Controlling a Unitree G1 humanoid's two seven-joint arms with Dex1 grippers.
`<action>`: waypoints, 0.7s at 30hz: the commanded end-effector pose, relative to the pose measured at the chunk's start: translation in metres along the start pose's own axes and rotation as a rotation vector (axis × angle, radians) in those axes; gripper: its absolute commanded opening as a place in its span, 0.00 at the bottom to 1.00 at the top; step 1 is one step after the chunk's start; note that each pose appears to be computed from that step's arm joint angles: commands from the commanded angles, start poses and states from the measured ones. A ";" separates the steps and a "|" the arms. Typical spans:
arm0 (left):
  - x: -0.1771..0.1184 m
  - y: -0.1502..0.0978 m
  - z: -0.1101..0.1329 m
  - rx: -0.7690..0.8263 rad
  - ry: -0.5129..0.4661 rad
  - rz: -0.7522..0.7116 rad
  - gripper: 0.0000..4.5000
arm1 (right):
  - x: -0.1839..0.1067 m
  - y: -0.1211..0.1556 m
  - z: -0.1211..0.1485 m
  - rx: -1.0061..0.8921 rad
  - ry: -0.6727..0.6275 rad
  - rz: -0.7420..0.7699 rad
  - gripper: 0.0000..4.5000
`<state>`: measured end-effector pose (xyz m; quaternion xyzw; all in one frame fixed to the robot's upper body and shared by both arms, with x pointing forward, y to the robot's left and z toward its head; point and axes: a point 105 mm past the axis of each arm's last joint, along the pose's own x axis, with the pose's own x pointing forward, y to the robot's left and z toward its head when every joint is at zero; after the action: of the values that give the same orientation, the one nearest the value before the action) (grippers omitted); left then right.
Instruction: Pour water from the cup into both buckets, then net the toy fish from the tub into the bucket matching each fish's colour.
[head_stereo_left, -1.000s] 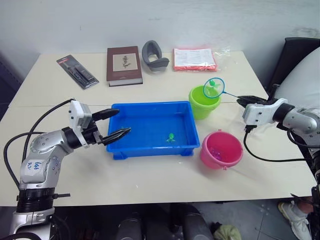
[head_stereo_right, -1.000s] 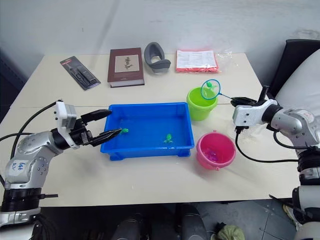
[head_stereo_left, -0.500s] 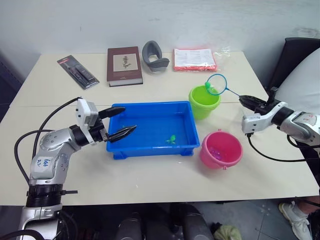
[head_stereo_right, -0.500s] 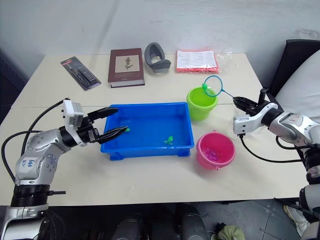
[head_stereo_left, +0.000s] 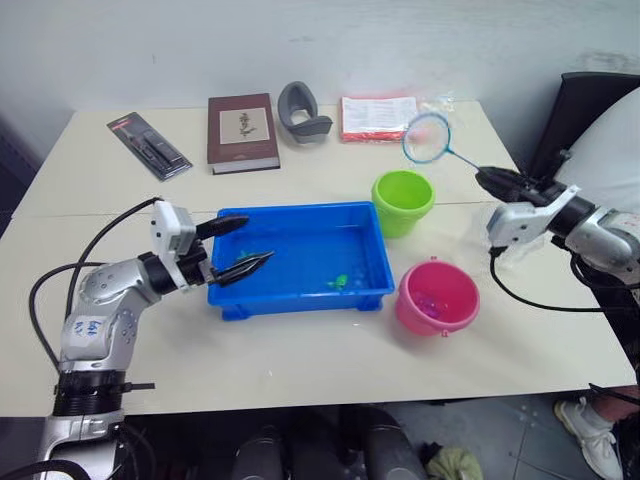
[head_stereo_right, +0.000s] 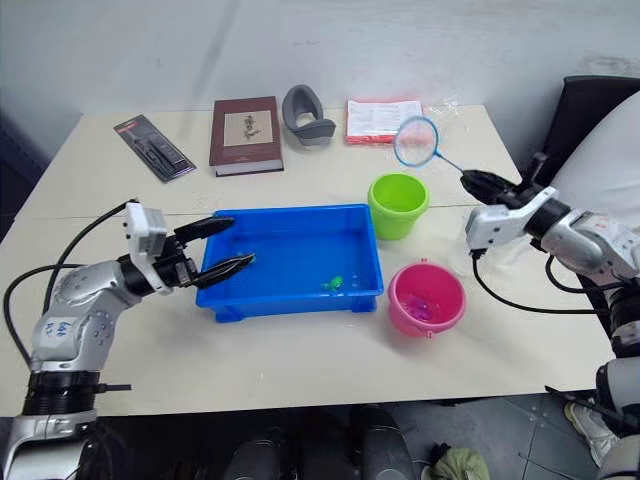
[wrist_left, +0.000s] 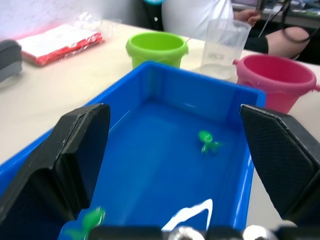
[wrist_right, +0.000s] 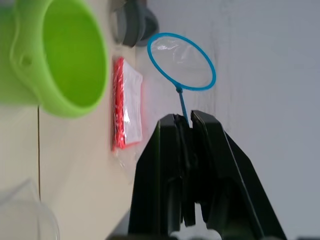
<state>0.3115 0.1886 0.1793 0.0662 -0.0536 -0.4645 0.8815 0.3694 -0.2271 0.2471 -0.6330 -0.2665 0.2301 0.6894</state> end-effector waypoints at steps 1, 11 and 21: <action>-0.015 0.002 0.012 0.035 -0.018 0.014 0.99 | 0.003 -0.012 0.035 0.201 -0.155 0.045 0.00; -0.027 -0.002 0.008 0.049 0.040 0.018 0.99 | 0.015 0.047 0.072 0.124 -0.202 0.509 0.00; -0.031 -0.005 0.006 0.037 0.051 0.032 0.99 | 0.030 0.057 0.071 -0.109 -0.213 0.708 0.00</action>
<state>0.2933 0.2129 0.1734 0.0884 -0.0207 -0.4448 0.8910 0.3462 -0.1509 0.1881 -0.6751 -0.1085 0.5058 0.5260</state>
